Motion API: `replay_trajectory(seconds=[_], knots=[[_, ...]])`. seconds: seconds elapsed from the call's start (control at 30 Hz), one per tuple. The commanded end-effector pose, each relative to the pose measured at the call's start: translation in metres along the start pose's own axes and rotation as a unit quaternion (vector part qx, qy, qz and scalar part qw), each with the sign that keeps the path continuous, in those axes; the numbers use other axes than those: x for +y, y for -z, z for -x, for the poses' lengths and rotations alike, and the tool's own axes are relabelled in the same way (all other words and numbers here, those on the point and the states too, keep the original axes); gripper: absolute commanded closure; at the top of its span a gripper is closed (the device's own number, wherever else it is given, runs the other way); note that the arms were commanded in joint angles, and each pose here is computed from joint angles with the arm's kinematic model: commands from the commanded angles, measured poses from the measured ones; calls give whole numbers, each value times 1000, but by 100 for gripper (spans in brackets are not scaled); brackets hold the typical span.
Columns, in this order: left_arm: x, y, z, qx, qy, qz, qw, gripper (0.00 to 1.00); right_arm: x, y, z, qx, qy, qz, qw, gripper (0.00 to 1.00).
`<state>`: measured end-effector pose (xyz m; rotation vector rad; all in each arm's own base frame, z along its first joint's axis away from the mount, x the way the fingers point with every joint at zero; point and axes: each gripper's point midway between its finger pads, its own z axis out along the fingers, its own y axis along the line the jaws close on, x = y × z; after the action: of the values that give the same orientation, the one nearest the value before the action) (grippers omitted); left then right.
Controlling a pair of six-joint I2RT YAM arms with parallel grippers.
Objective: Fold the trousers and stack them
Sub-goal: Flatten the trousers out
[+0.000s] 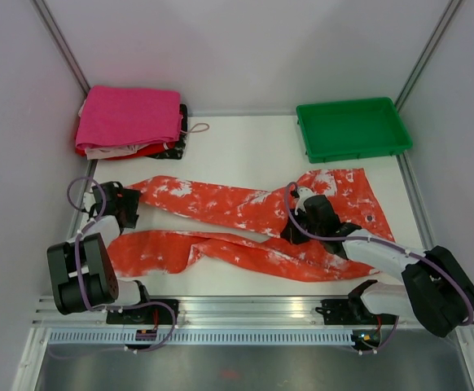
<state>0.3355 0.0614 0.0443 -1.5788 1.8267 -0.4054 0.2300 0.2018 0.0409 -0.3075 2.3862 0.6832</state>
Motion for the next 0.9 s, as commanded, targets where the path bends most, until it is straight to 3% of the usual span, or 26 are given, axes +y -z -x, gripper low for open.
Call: replay_trajectory(seconds=[0.0, 0.03, 0.1, 0.13, 0.23, 0.37, 0.43, 0.47, 0.57, 0.6, 0.67, 0.7, 0.77, 0.8, 0.87], knots=[[-29, -4, 16, -34, 16, -65, 997, 23, 11, -3, 2, 12, -11, 21, 1000, 100], [-31, -4, 24, -53, -5, -64, 997, 47, 12, -4, 1, 17, -13, 22, 1000, 100], [-31, -5, 38, -80, -31, -48, 995, 76, 13, -4, 3, 18, -16, 22, 999, 100], [-33, -3, 47, -90, -63, -36, 993, 98, 13, -4, 4, 17, -19, 22, 999, 99], [-55, 12, 77, -162, -144, -77, 973, 98, 14, -7, 6, 11, -37, 21, 999, 96], [-74, 40, 107, -249, -192, -109, 943, 98, 23, -11, 16, 6, -53, 36, 998, 76], [-72, 43, 111, -260, -200, -107, 938, 98, 28, -13, 29, -4, -52, 42, 998, 65], [-72, 42, 107, -253, -203, -113, 939, 98, 32, -13, 40, -12, -49, 42, 998, 53], [-56, 29, 96, -225, -197, -94, 950, 98, 31, -12, 67, -24, -38, 14, 999, 28], [-52, 26, 94, -218, -188, -87, 954, 98, 29, -11, 75, -29, -34, 2, 999, 25], [-42, 20, 92, -210, -178, -65, 959, 94, 22, -7, 99, -43, -29, -41, 998, 15], [-38, 20, 91, -201, -170, -51, 963, 76, 20, -4, 107, -49, -26, -53, 997, 12], [-33, 19, 82, -171, -176, -35, 969, 54, 8, 5, 127, -69, -29, -95, 993, 4], [-44, 24, 85, -168, -181, -43, 968, 26, 2, 8, 133, -75, -33, -109, 991, 2], [-48, 32, 82, -152, -188, -40, 969, 13, -16, 18, 146, -88, -52, -137, 985, 2]])
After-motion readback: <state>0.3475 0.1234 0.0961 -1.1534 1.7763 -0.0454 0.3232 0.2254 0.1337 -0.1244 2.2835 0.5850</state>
